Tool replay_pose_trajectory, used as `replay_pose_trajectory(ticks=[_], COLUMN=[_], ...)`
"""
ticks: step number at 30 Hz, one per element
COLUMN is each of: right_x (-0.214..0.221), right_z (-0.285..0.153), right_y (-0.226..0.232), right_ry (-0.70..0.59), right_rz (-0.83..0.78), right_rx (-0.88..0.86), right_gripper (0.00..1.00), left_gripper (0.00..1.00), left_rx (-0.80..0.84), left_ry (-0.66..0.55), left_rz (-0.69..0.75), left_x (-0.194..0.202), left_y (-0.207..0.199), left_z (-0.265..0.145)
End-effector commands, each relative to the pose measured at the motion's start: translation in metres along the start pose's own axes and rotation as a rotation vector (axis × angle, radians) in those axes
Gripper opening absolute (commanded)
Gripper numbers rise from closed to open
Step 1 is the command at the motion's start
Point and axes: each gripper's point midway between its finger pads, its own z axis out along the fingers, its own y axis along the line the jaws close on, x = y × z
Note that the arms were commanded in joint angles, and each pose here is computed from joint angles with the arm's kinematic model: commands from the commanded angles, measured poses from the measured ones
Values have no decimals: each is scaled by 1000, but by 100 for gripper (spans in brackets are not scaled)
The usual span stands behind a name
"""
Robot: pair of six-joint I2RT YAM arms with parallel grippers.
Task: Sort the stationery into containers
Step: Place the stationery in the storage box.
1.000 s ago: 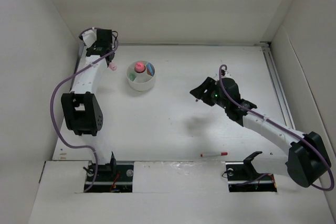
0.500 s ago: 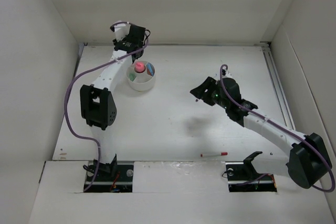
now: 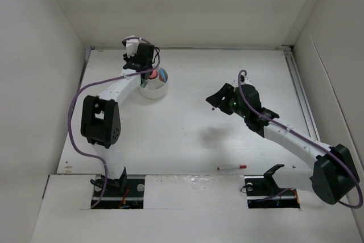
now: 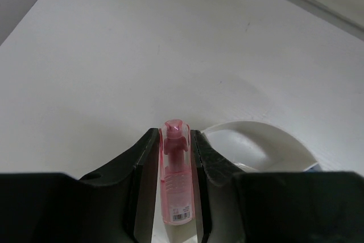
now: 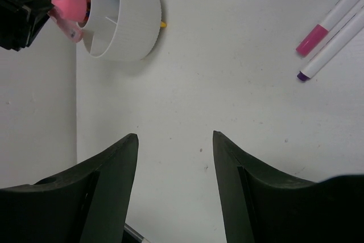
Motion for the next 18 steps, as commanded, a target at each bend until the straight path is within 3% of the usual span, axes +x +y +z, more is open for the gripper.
replay_pose_trajectory(ticks=[1,18], right_x=[-14,-13], right_z=[-1,1], right_y=[19,17], right_ry=[-45,-39], right_rz=[-14,-14], right_rx=[-45,-37], right_gripper=[61,61], left_gripper=[0,0], left_rx=[118,238], left_ry=[-122,-136], left_rz=[-66,11], left_x=[-48,-38], left_y=[-13,-32], left_z=[-21,-18])
